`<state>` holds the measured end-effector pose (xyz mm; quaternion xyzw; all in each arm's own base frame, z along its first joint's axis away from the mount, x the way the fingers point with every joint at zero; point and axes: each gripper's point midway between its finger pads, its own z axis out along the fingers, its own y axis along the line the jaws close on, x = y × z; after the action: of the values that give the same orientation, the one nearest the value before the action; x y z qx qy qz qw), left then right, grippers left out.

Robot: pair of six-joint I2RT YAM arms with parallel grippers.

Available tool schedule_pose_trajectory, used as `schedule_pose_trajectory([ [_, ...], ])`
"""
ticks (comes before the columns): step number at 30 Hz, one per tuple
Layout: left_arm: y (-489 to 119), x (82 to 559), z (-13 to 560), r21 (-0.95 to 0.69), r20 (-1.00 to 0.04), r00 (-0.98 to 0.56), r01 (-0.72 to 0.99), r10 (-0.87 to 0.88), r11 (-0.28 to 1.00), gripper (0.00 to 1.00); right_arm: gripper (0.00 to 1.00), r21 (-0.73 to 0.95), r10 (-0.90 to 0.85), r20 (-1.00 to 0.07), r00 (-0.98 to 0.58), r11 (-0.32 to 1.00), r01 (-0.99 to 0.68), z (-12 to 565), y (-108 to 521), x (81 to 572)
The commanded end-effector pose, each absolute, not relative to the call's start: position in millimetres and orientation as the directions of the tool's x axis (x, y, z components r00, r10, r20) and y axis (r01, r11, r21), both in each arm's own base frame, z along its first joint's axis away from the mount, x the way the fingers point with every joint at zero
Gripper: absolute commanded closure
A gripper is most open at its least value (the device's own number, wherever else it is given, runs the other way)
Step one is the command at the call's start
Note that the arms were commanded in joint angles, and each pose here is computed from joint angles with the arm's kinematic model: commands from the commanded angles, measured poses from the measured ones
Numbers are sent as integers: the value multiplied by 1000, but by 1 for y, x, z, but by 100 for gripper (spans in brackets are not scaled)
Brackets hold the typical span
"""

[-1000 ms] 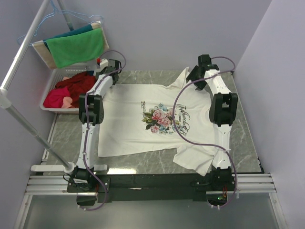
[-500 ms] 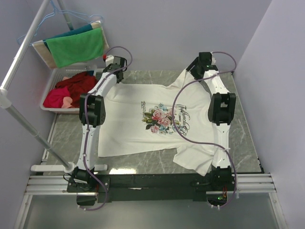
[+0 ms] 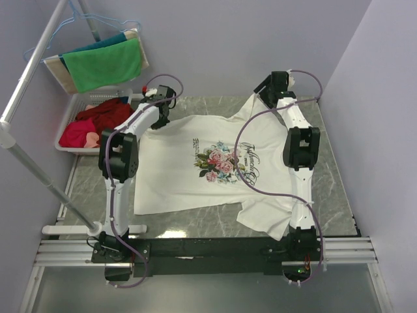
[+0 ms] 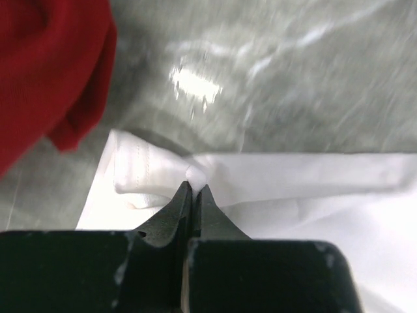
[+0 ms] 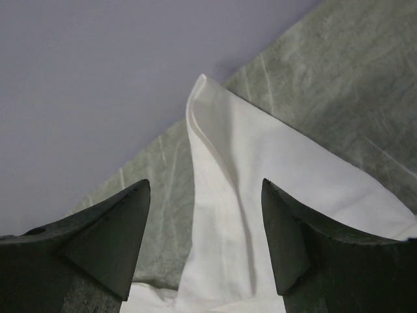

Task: Fold and stack the t-shirts
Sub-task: Fold the tshirt

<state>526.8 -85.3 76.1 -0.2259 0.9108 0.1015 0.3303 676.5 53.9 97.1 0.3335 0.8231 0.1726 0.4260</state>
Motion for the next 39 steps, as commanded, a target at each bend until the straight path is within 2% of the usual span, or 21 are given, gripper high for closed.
schedule_pose_trajectory([
  [1,-88,493,95,43,-610,-702,-494,-369,869,99,25,636,730,-611,-306,683,361,118,47,703],
  [13,-74,427,97,110,-545,-743,-523,-389,845,99,25,674,772,-564,-292,635,377,95,51,710],
  [20,-73,412,93,104,-522,-752,-525,-403,845,99,25,710,794,-556,-246,607,357,98,49,719],
  [29,-81,402,85,96,-472,-801,-463,-369,881,99,40,787,845,-482,-230,533,310,97,60,732],
  [39,-88,385,75,107,-402,-847,-421,-348,901,99,41,792,842,-486,-236,538,289,92,66,736],
])
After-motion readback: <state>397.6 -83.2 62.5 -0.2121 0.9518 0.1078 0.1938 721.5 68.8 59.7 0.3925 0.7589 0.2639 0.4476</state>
